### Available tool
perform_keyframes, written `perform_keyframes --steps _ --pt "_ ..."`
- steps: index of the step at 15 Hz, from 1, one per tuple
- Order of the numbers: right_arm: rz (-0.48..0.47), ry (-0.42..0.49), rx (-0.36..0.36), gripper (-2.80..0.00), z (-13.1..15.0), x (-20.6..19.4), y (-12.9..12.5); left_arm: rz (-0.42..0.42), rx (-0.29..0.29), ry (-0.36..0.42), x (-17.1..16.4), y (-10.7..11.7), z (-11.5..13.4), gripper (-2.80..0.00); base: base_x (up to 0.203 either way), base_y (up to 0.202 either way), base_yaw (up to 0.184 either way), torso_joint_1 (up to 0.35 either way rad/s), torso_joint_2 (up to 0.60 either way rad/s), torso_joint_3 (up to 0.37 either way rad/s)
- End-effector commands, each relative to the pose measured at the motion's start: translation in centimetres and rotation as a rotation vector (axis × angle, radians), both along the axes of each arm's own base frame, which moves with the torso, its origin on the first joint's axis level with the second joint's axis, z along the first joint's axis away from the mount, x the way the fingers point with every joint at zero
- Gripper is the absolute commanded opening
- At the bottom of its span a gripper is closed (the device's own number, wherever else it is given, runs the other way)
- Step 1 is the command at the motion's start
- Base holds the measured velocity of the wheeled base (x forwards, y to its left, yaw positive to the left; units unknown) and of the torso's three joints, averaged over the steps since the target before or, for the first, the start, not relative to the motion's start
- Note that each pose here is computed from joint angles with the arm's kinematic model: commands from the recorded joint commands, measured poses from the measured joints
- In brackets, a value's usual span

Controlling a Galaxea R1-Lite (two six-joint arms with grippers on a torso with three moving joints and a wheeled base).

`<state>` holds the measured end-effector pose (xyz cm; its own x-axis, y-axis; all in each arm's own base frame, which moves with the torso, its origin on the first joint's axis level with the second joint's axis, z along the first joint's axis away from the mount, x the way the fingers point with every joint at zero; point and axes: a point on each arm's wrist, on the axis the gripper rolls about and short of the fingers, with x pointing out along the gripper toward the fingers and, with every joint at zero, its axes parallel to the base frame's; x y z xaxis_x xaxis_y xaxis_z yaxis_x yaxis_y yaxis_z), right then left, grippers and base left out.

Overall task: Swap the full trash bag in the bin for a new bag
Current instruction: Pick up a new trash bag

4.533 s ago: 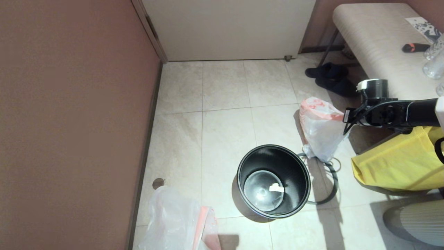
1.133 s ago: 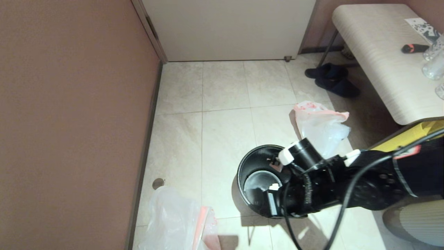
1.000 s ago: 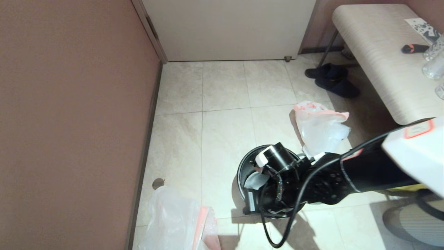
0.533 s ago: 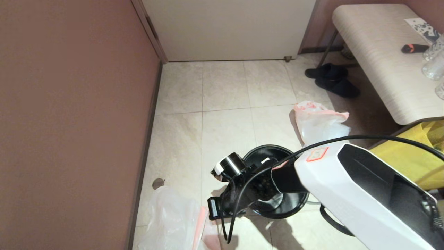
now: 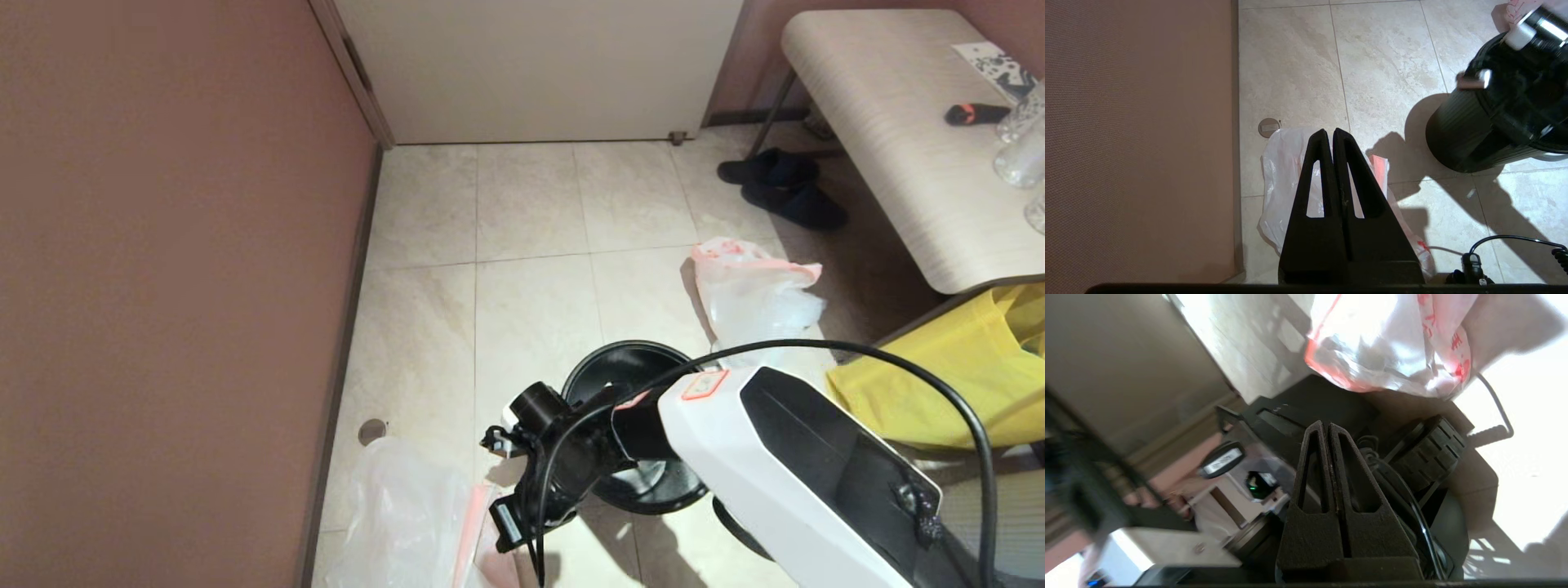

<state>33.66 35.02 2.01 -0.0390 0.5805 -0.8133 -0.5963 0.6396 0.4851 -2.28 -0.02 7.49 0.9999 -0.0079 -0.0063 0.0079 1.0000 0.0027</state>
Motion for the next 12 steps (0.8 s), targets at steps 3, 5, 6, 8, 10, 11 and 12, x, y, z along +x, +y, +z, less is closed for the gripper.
perform_keyframes --steps 3,5,6,8,10,11,12 --pt "-0.120 -0.061 0.091 -2.80 8.7 0.9 -5.2 0.000 0.000 0.000 0.0 0.0 0.0 -2.80 0.000 0.000 0.000 0.000 0.00 0.000" --pt "-0.173 -0.044 0.066 -2.80 9.6 0.5 -7.6 0.000 0.000 0.001 0.0 0.0 0.0 -2.80 0.000 0.000 0.000 0.000 0.00 0.000" --pt "-0.196 -0.040 0.050 -2.80 10.0 0.0 -8.4 0.000 0.000 0.000 0.0 0.0 0.0 -2.80 0.000 0.000 0.000 0.000 0.00 0.000" --pt "-0.236 -0.048 0.041 -2.80 11.5 -1.2 -10.0 -0.010 0.021 0.001 0.0 0.0 0.0 -2.80 0.000 0.000 0.000 0.000 0.00 0.000" --pt "-0.293 -0.050 0.058 -2.80 11.8 -1.9 -11.6 -0.010 0.053 -0.015 -0.1 0.0 0.5 -2.80 0.000 0.000 0.000 0.000 0.00 0.000" --pt "-0.318 -0.068 0.088 -2.80 12.1 -2.2 -12.0 -0.013 0.057 -0.035 -0.3 0.0 1.5 -2.80 0.000 0.000 0.000 0.000 0.00 0.000" --pt "-0.339 -0.087 0.122 -2.80 12.4 -2.5 -12.4 -0.026 0.057 -0.034 -0.3 0.0 2.7 -2.80 0.000 0.000 0.000 0.000 0.00 0.000"
